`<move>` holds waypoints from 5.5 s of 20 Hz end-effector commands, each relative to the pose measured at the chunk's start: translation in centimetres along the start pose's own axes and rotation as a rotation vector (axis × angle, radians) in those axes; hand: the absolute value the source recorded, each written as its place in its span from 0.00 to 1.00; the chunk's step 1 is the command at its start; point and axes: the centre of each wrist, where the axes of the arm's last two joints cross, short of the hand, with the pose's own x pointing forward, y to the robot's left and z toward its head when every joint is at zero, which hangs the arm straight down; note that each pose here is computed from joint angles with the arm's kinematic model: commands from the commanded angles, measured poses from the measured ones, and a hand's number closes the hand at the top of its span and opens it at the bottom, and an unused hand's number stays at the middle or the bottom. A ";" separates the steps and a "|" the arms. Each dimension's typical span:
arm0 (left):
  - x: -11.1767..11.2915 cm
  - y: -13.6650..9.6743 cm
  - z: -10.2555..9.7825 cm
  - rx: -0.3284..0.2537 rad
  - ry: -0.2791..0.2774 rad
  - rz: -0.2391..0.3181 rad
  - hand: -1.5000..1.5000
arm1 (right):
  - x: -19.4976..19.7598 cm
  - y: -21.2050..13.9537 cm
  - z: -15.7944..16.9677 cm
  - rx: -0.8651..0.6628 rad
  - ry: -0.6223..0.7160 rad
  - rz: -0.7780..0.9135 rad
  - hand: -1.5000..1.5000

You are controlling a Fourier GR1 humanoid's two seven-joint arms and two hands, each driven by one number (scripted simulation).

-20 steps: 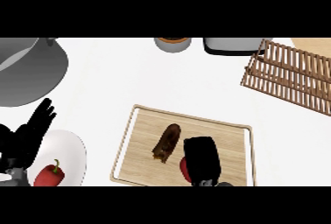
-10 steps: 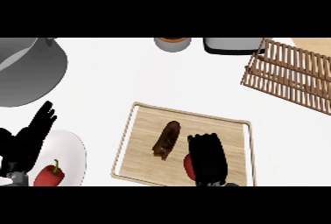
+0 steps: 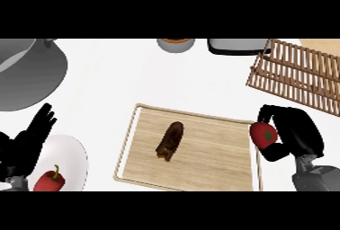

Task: Pick the tomato from the tray and place it in the tiered shelf

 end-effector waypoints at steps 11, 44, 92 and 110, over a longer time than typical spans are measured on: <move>-0.1 0.6 -0.7 0.014 0.020 -0.004 0.50 | -5.5 -12.0 5.8 -0.184 0.000 -0.454 1.00; 0.8 0.9 -0.7 -0.012 0.006 0.009 0.50 | -8.7 -29.1 3.3 -0.517 0.249 -0.270 1.00; 0.3 1.5 0.0 -0.011 0.019 -0.005 0.50 | -24.6 -29.4 -1.6 -0.636 0.245 -0.929 0.00; -0.7 2.2 1.1 0.054 0.020 0.014 0.50 | -34.0 -38.0 23.3 -0.643 0.342 -0.903 0.00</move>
